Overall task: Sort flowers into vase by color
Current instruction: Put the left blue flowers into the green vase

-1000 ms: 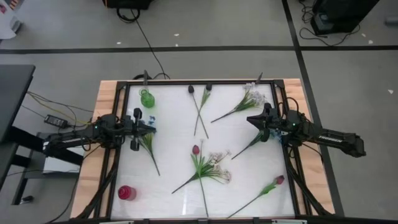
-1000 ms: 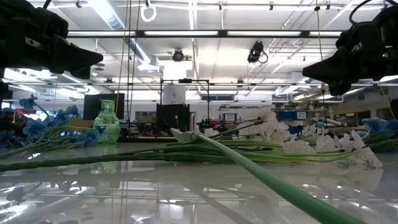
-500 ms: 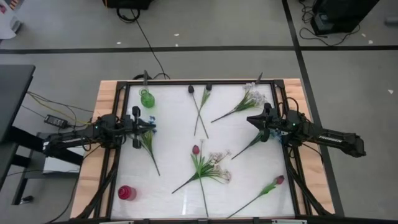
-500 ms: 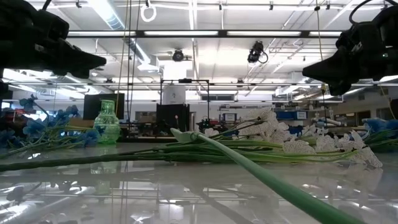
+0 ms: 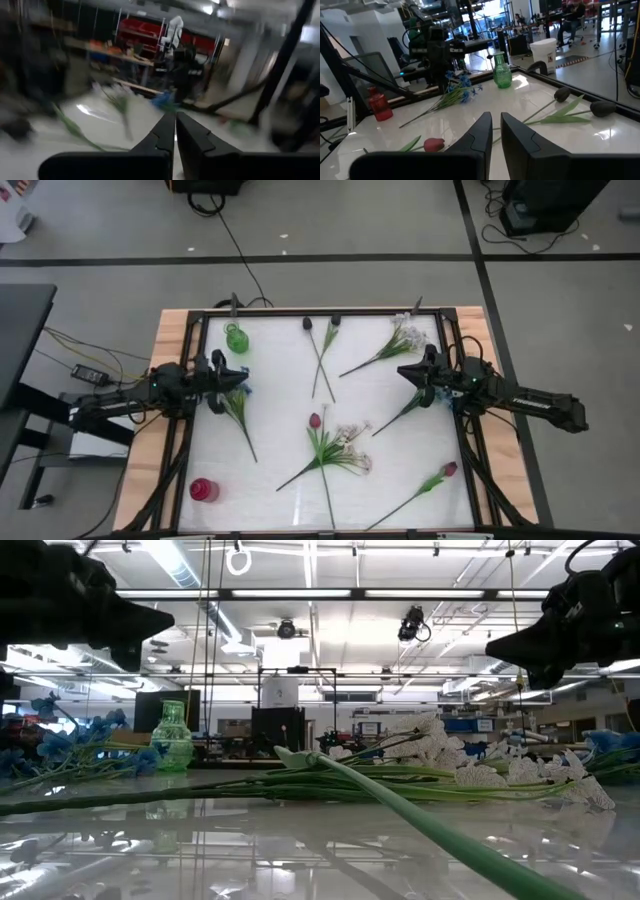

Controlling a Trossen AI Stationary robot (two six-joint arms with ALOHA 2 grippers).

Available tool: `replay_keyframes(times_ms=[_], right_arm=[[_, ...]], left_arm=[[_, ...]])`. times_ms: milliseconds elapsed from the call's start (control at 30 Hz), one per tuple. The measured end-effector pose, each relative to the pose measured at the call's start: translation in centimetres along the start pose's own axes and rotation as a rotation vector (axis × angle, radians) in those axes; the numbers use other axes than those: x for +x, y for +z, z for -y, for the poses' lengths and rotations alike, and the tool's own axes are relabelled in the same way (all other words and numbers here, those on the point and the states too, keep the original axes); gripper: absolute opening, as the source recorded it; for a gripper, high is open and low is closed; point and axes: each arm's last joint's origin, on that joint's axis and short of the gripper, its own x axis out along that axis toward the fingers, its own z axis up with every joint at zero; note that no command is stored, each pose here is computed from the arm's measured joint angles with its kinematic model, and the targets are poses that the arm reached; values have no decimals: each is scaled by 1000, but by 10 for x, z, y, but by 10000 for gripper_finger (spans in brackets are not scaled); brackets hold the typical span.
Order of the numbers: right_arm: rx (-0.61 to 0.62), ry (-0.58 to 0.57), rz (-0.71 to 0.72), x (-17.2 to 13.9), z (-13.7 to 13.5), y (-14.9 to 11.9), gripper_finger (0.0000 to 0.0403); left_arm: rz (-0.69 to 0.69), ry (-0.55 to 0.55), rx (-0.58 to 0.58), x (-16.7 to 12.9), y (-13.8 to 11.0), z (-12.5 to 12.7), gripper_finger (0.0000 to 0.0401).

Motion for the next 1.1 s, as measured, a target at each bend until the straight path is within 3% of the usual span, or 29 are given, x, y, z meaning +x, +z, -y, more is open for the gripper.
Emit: replay_keyframes(times_ms=[100, 367, 433, 633, 767, 867, 1000, 1100], right_arm=[[0, 0, 0, 0, 0, 0, 49], [0, 0, -1, 0, 0, 0, 49], [0, 0, -1, 0, 0, 0, 49], [0, 0, -1, 0, 0, 0, 49], [0, 0, -2, 0, 0, 0, 49], [0, 0, -2, 0, 0, 0, 49], [0, 0, -2, 0, 0, 0, 49], [0, 0, -2, 0, 0, 0, 49]], left_arm=[[-2, 1, -275, 0, 0, 0, 25], [38, 31, -722, 0, 1, -1, 25], [67, 60, -787, 0, 2, -2, 25], [177, 177, -791, -1, 4, -6, 25], [193, 207, -772, -1, 4, -7, 25], [199, 191, -824, -1, 6, -6, 25], [177, 162, -784, 1, 26, 5, 20], [109, 217, -744, 7, 41, 11, 14]])
